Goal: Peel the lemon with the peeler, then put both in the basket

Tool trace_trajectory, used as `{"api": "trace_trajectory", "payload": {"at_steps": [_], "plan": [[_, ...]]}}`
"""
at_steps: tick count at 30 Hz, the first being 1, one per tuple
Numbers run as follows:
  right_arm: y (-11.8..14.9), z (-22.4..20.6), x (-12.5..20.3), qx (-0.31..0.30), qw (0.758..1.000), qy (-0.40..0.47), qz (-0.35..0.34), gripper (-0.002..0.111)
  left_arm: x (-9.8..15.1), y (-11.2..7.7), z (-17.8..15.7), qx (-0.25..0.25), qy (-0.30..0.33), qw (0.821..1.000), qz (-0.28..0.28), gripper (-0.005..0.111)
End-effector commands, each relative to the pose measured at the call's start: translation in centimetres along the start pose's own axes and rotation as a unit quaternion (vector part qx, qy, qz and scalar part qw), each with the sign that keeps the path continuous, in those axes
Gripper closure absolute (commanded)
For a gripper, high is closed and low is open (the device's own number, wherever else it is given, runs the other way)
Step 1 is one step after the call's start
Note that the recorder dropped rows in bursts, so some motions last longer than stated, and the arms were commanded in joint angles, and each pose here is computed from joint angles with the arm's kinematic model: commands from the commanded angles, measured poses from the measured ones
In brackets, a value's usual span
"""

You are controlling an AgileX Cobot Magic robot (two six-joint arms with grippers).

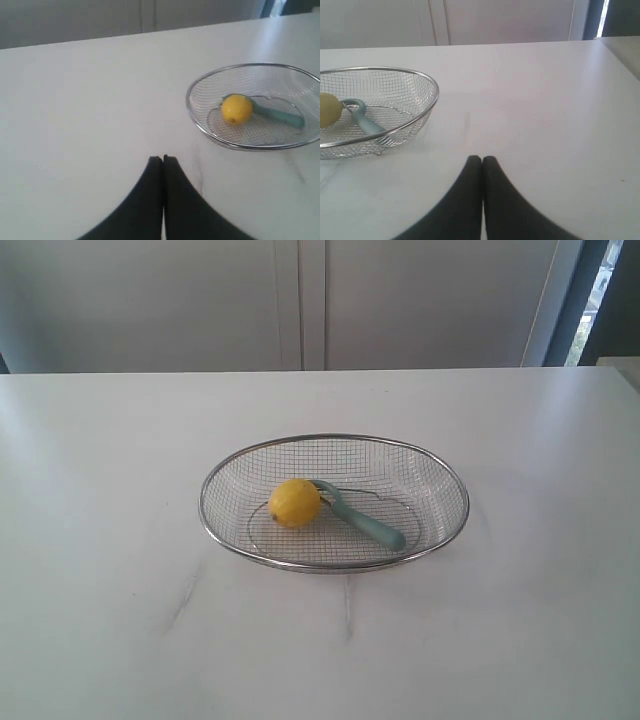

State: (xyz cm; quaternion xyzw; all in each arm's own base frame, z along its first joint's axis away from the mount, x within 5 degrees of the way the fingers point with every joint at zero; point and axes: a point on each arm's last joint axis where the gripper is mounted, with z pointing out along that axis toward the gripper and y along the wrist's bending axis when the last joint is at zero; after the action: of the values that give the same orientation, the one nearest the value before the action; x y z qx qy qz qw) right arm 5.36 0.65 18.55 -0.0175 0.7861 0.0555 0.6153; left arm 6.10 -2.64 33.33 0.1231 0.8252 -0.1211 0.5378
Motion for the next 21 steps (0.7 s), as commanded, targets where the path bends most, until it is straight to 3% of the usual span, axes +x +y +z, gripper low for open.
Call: {"api": "trace_trajectory", "payload": {"at_steps": [1, 5, 12, 15, 16, 21], "plan": [[-0.1, 0.0, 0.0, 0.006, 1.0, -0.007, 0.0, 0.108, 3.2, 0.3, 0.0, -0.024, -0.047, 0.998, -0.039, 0.107], [-0.1, 0.0, 0.0, 0.006, 1.0, -0.007, 0.0, 0.108, 5.5, 0.5, 0.6, -0.026, -0.118, 0.991, -0.059, 0.107], [-0.1, 0.0, 0.0, 0.006, 1.0, -0.007, 0.0, 0.108, 10.1, 1.9, 2.9, -0.037, -0.25, 0.953, -0.17, 0.107], [-0.1, 0.0, 0.0, 0.006, 1.0, -0.007, 0.0, 0.108, 12.2, 2.4, 4.1, -0.045, -0.245, 0.948, -0.196, 0.107], [-0.1, 0.0, 0.0, 0.006, 1.0, -0.007, 0.0, 0.108, 12.0, 2.5, 4.0, -0.046, -0.26, 0.943, -0.202, 0.107], [-0.1, 0.0, 0.0, 0.006, 1.0, -0.007, 0.0, 0.108, 12.5, 2.3, 4.3, -0.042, -0.228, 0.953, -0.195, 0.107]]}}
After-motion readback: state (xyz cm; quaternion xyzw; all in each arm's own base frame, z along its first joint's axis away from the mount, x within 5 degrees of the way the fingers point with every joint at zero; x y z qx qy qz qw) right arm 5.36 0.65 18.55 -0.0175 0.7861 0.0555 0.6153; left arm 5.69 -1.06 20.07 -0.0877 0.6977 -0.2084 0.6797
